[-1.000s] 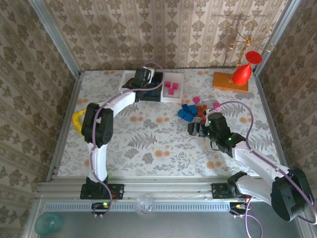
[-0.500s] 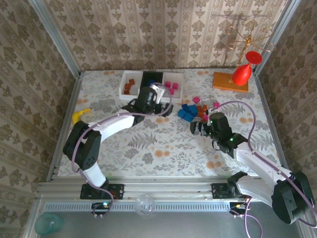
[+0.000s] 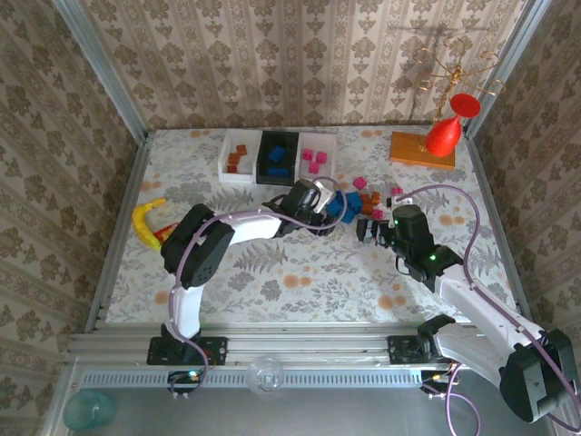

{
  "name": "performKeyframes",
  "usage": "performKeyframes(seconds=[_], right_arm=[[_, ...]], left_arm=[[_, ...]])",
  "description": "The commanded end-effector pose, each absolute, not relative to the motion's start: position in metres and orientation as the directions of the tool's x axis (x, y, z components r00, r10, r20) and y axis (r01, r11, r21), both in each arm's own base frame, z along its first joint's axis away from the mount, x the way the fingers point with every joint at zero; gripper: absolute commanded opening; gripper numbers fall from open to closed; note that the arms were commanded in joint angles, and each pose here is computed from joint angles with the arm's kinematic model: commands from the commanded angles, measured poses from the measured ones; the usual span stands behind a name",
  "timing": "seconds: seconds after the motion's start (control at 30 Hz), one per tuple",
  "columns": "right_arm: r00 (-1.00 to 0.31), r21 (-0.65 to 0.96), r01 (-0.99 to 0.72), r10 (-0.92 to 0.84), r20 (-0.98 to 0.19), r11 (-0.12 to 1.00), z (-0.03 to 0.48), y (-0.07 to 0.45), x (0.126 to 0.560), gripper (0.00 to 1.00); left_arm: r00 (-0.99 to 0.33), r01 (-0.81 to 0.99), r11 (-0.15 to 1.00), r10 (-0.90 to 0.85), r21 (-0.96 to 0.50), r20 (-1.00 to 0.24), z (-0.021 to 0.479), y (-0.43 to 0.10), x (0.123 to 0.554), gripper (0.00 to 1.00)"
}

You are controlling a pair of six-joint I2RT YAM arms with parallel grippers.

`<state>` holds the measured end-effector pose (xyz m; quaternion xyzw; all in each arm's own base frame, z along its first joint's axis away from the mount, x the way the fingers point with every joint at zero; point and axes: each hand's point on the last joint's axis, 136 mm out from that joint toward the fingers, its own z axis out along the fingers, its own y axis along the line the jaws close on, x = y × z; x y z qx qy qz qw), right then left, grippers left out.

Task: Sort the legos into containers by color
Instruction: Pick up the lego from the center of the table.

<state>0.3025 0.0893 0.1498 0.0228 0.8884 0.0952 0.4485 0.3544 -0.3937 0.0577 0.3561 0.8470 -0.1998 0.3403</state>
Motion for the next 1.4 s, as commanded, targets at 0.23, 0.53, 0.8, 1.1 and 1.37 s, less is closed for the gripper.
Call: performKeyframes(seconds=[0.23, 0.53, 0.8, 1.1, 1.37], right_arm=[[-0.576, 0.18, -0.03, 0.13, -0.807, 0.983, 0.159, 0.084, 0.304, 0.99], [-0.579, 0.18, -0.029, 0.13, -0.805, 0.983, 0.157, 0.084, 0.305, 0.99], [-0.581, 0.182, -0.028, 0.132, -0.803, 0.983, 0.156, 0.083, 0.305, 0.99], [-0.583, 0.187, -0.028, 0.136, -0.801, 0.982, 0.155, 0.084, 0.304, 0.99], [-0.583, 0.187, -0.029, 0.136, -0.801, 0.982, 0.154, 0.084, 0.304, 0.99]], left_arm=[[-0.506, 0.775, 0.617, 0.473, -0.139, -0.721, 0.055, -0.406, 0.369, 0.58], [-0.513, 0.792, 0.583, 0.476, -0.181, -0.714, 0.049, -0.416, 0.368, 0.62], [-0.53, 0.784, 0.59, 0.472, -0.195, -0.704, 0.041, -0.418, 0.375, 0.61], [-0.537, 0.783, 0.586, 0.472, -0.206, -0.699, 0.036, -0.426, 0.386, 0.62], [-0.544, 0.779, 0.591, 0.471, -0.21, -0.694, 0.033, -0.432, 0.392, 0.61]])
